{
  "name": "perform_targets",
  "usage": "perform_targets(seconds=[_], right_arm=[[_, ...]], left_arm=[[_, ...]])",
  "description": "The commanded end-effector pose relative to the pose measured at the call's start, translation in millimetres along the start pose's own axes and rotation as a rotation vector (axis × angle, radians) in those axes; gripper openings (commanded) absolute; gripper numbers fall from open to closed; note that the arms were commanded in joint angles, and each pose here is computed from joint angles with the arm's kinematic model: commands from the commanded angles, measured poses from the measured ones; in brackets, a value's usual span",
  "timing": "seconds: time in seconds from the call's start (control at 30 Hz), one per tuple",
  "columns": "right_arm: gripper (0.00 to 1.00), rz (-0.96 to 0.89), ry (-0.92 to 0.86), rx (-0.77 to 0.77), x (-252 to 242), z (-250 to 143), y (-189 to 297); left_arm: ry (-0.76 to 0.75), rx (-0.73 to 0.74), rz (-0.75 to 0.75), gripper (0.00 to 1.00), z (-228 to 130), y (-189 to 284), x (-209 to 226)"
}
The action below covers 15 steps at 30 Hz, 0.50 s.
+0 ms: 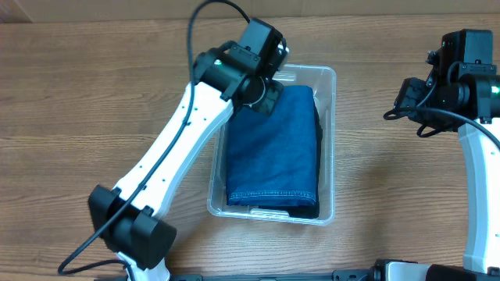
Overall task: Pack container
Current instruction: 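Push and smooth the denim cloth flat inside the bin with the left gripper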
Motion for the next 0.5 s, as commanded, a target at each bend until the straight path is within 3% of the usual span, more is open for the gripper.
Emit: perform_targets(seconds=[0.0,0.2,0.27,0.4,0.43,0.47], right_arm=[[0.56,0.004,-0.009,0.000,0,0,0],[0.56,0.004,-0.009,0.002,0,-1,0],[0.56,0.004,-0.009,0.002,0,-1,0],[0.56,0.004,-0.009,0.001,0,-1,0],[0.56,0.004,-0.009,0.001,0,-1,0],[0.56,0.004,-0.009,0.001,0,-1,0]], left_arm=[[0.008,0.058,0.139,0.06,-3,-27,21],[0.109,0.265,0.188,0.09,-19,-115,50],[0.171,0.363,0.145,0.04,-32,-138,58],[0.142,0.273,0.102,0.04,-13,-93,45],[0.137,0.235,0.077,0.04,-7,-72,39],[0.123,0.147,-0.029,0.04,2,-21,20]])
Point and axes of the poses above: each gripper's point midway between its finger pads, its own y axis back along the fingers, its own x axis along the line the jaws close on, z = x × y, the point moved 10 cm from there along y, back along the fingers, and after that the axes turned 1 degree about y, right-handed, at the moved point
